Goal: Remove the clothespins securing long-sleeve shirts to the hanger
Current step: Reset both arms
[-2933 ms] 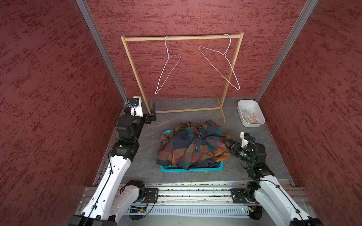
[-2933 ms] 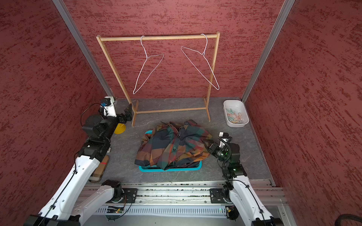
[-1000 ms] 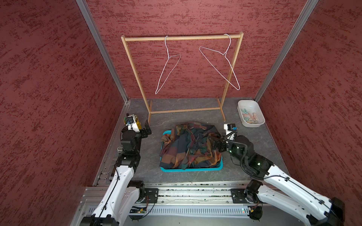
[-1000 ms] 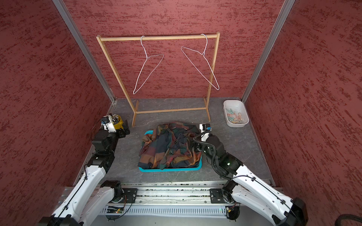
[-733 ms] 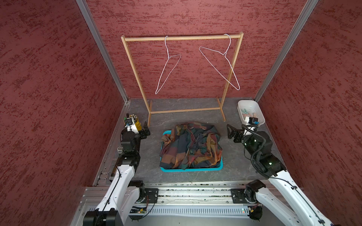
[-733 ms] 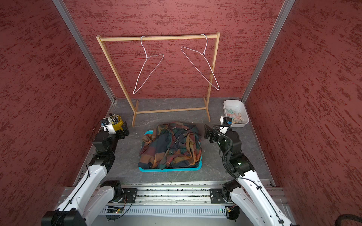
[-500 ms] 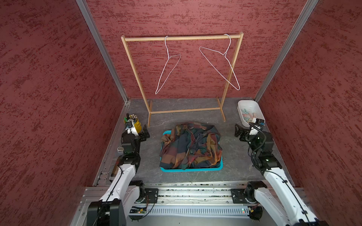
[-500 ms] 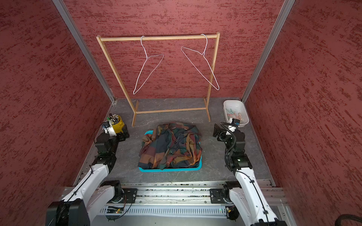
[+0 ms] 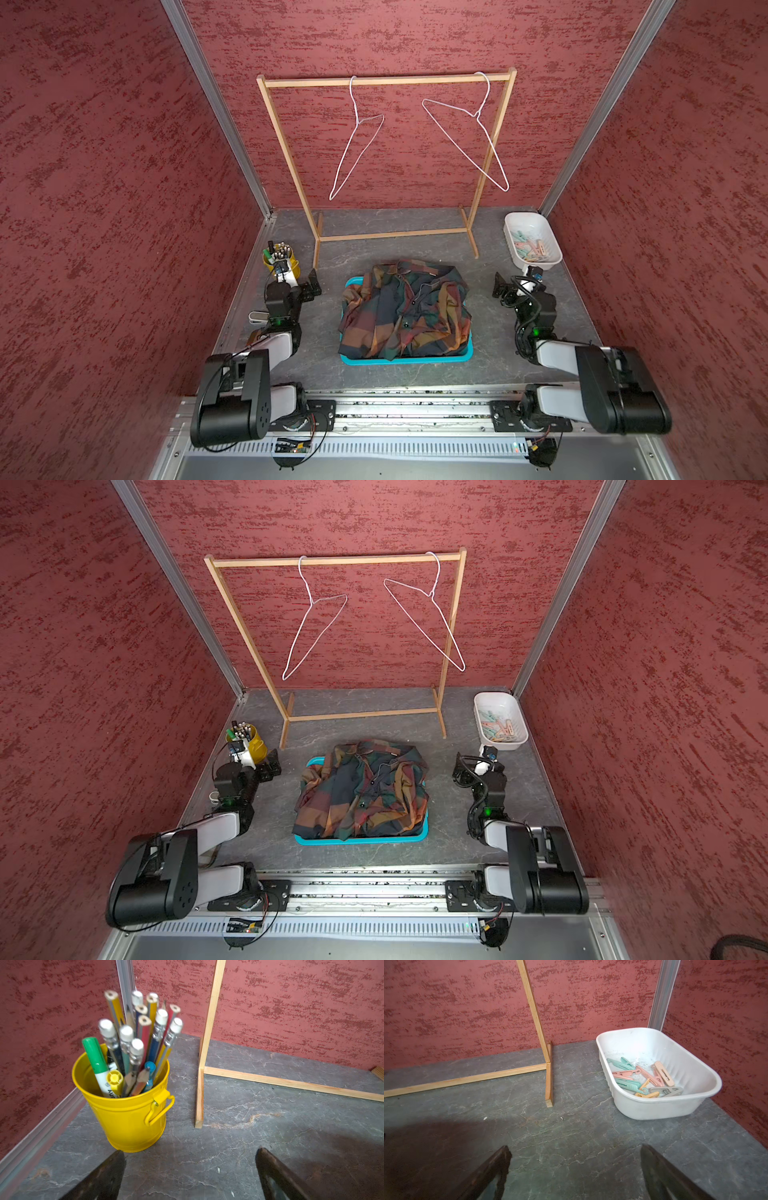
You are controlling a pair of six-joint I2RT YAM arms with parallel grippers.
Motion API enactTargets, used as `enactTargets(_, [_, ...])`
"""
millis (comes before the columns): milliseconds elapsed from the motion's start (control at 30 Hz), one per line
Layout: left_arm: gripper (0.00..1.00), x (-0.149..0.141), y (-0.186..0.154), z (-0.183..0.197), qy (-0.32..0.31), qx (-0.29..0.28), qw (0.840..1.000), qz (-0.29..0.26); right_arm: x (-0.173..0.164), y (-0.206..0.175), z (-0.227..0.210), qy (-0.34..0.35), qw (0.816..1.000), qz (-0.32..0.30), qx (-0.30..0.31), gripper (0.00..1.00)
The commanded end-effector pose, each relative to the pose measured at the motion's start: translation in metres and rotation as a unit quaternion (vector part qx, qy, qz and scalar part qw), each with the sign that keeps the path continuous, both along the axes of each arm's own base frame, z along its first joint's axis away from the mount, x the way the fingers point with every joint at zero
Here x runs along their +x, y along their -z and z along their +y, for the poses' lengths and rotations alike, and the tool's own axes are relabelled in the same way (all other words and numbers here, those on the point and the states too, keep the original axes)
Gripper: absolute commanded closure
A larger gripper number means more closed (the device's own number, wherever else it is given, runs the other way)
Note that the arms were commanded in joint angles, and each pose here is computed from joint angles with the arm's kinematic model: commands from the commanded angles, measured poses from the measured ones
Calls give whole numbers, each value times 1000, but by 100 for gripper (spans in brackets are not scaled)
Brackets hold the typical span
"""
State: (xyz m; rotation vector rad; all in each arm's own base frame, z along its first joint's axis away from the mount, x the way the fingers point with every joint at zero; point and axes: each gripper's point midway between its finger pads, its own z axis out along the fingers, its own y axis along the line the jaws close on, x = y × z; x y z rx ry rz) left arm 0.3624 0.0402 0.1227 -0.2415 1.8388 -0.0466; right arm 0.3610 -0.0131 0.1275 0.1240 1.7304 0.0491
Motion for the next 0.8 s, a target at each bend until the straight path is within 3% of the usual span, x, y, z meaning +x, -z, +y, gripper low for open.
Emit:
enactTargets(0, [1, 14, -21, -11, 34, 2, 998, -47, 16, -27, 2, -19, 996, -78, -29, 1])
enactTargets(200, [1, 30, 1, -52, 82, 82, 992, -48, 14, -29, -9, -4, 996, -85, -14, 1])
enactTargets(267, [1, 29, 5, -36, 56, 52, 997, -31, 13, -28, -9, -5, 996, -83, -15, 1])
enactTargets(467, [1, 35, 7, -19, 3, 47, 999, -16, 13, -29, -8, -5, 996, -85, -15, 1])
enactTargets(767, [1, 36, 7, -19, -1, 48, 999, -15, 13, -28, -4, -9, 996, -84, -21, 1])
